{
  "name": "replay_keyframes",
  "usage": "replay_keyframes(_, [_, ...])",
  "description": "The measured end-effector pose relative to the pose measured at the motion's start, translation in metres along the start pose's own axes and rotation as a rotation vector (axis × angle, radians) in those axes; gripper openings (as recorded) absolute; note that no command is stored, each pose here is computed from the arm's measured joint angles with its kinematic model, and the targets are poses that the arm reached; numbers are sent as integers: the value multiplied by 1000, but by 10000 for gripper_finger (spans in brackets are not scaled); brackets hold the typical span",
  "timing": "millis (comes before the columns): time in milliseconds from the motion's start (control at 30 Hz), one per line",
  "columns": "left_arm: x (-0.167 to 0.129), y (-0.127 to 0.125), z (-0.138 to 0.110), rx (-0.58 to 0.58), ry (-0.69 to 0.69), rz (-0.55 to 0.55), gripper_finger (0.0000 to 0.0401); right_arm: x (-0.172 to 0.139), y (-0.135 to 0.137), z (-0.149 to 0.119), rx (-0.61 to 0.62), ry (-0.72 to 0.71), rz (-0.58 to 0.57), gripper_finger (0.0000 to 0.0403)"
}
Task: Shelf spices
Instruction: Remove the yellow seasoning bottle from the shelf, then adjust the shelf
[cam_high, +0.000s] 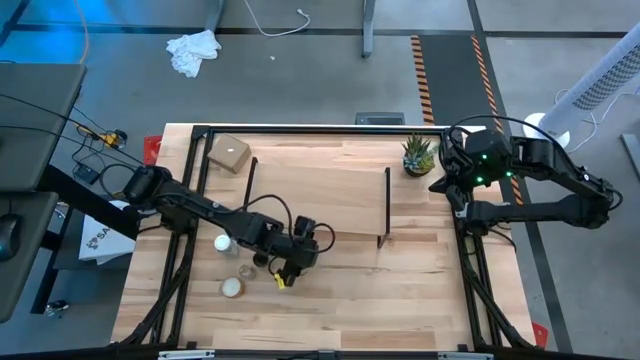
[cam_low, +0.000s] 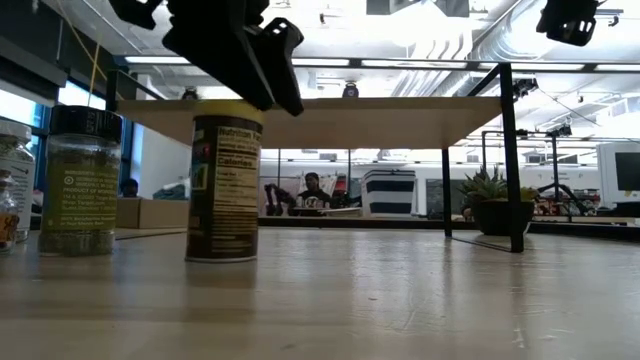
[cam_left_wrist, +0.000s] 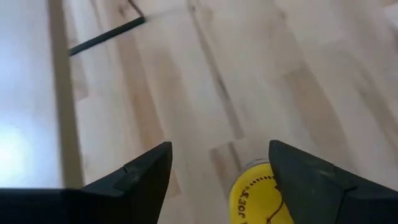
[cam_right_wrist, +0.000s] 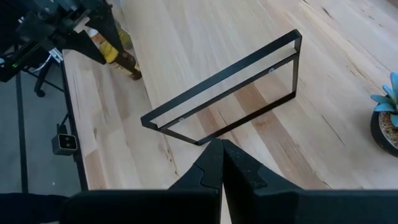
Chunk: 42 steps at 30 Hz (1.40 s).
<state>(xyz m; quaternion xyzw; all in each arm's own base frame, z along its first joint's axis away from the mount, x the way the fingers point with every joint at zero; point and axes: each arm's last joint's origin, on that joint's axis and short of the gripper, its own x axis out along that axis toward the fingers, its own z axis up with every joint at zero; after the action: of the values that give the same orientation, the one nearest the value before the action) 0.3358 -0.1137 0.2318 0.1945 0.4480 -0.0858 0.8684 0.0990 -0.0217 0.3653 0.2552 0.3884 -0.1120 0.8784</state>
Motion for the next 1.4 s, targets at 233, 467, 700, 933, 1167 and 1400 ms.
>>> replay_keyframes(233, [-13, -7, 8, 80, 25, -62, 264, 0, 0, 0, 0, 1, 3, 0])
replay_keyframes(467, [-37, 0, 32, 30, -32, -58, 264, 0, 0, 0, -4, 1, 4, 0])
replay_keyframes(700, [-73, 11, 44, 34, 36, 17, 264, 0, 0, 1, 0, -4, 7, 0])
replay_keyframes(933, [-137, 27, 25, -97, 98, 97, 260, 0, 1, 5, 56, -48, 9, 0])
replay_keyframes(1167, [-195, 48, -9, -343, -19, 354, 228, 0, 2, 11, 90, -114, -4, 0])
replay_keyframes(1400, [-187, 63, -37, -511, -3, 462, 62, 19, 25, 40, -39, -263, 307, 0])
